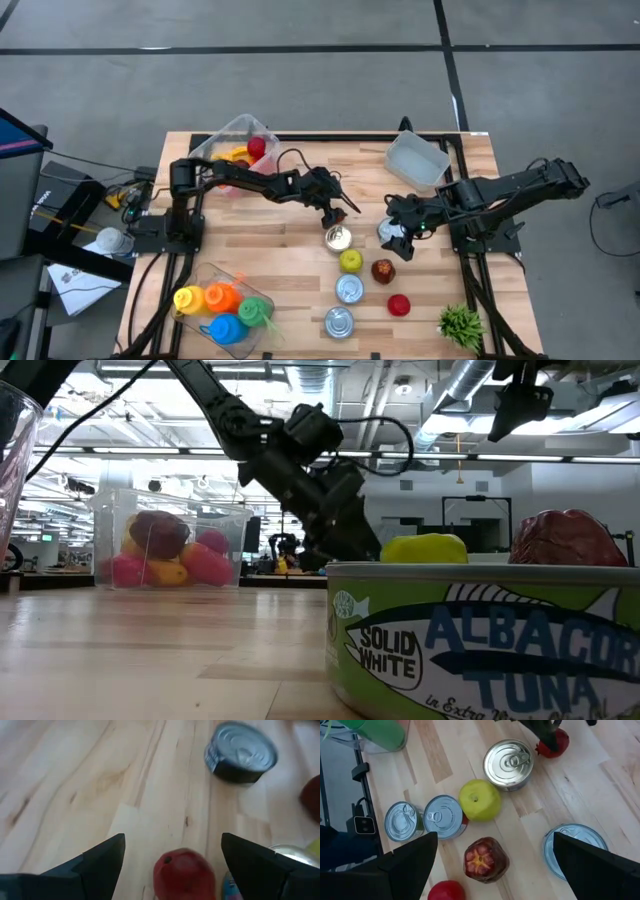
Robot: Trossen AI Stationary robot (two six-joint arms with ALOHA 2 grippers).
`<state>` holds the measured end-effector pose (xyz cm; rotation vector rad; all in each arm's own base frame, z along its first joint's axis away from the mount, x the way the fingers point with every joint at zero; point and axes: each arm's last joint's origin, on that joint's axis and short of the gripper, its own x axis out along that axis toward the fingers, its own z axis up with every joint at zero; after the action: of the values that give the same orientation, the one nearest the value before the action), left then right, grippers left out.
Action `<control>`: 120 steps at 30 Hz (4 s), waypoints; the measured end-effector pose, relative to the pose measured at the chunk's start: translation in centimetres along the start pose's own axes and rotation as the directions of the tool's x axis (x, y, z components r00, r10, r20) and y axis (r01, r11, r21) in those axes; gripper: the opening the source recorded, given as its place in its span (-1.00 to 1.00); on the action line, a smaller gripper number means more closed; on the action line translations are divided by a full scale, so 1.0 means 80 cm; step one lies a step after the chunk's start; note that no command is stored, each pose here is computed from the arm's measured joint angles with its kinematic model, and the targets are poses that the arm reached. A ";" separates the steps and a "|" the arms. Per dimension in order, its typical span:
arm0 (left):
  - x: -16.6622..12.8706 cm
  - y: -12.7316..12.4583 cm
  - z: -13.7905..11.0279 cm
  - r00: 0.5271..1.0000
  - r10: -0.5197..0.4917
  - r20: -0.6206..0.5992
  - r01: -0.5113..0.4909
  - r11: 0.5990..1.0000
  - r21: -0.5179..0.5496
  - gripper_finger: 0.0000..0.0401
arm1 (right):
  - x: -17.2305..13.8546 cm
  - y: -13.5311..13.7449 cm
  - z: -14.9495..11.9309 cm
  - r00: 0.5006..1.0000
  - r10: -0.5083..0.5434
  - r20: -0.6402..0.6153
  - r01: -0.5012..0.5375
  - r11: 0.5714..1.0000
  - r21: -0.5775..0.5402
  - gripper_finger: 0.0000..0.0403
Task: Pick & Place Food Item
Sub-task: Put the red pomegranate into the white bin, then put the red apple into the white bin
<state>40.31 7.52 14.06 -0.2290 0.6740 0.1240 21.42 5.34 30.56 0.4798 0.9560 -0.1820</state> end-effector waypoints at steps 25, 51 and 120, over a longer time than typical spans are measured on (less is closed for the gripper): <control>-0.010 0.002 -0.005 0.994 0.065 -0.086 -0.067 0.998 -0.020 -0.10 | 0.000 -0.001 0.001 1.000 -0.021 0.018 0.021 0.999 -0.027 0.91; -0.431 -0.012 0.002 0.708 0.705 -0.037 -0.677 0.664 -0.317 0.00 | 0.001 -0.002 0.002 1.000 -0.022 0.021 0.025 0.995 -0.102 0.91; -0.367 0.092 -0.029 0.503 0.508 -0.699 -0.774 0.625 -0.103 0.51 | 0.001 -0.010 0.015 0.998 -0.014 0.063 0.019 0.996 -0.086 0.91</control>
<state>14.77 12.88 29.57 -0.4156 1.3910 1.0040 22.09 4.04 30.80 0.3844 0.9034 -0.1684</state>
